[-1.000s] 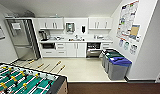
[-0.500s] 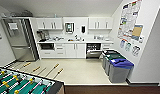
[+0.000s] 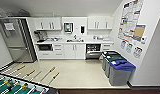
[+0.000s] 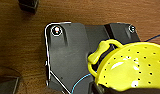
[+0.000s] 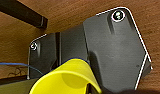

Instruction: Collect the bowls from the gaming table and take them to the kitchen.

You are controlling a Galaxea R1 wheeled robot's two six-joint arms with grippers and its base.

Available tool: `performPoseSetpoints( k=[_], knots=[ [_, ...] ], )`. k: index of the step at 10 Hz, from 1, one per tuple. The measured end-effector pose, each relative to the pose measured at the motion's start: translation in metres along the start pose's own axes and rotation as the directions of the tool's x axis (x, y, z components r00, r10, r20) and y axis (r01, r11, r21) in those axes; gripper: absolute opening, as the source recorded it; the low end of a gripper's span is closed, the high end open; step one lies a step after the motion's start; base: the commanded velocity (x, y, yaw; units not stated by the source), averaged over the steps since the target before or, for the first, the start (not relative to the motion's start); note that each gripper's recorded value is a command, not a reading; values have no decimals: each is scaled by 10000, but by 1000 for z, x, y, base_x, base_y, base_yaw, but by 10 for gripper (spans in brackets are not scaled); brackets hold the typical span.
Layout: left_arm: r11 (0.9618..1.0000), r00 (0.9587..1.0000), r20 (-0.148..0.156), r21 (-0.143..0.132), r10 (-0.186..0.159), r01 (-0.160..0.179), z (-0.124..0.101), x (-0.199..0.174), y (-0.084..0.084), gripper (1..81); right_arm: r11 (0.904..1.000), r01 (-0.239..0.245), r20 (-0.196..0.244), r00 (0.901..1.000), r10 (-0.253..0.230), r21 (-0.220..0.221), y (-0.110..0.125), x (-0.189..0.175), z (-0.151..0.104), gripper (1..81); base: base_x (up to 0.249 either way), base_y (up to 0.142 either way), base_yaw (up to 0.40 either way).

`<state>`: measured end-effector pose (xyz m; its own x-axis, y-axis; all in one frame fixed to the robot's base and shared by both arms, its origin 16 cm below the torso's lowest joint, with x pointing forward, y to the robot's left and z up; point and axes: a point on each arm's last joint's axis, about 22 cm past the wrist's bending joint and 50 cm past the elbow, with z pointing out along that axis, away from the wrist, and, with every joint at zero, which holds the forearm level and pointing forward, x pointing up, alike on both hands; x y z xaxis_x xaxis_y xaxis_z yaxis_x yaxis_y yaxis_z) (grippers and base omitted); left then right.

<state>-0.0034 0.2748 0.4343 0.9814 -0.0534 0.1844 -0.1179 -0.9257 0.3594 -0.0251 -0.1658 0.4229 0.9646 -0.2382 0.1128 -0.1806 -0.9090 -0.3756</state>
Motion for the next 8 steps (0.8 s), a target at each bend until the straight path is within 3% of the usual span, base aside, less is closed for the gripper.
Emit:
performPoseSetpoints(
  k=[6,8],
  knots=[
    [10000,10000,-43,-35,8,-8,-1,1,0,10,10000,3,-24,10000,-3,22,-2,1,1,10,191,0,0],
    [10000,10000,-10,-15,-8,8,-2,-2,-1,10,10000,-5,6,10000,5,37,-3,-1,1,10,191,-80,0]
  ],
)
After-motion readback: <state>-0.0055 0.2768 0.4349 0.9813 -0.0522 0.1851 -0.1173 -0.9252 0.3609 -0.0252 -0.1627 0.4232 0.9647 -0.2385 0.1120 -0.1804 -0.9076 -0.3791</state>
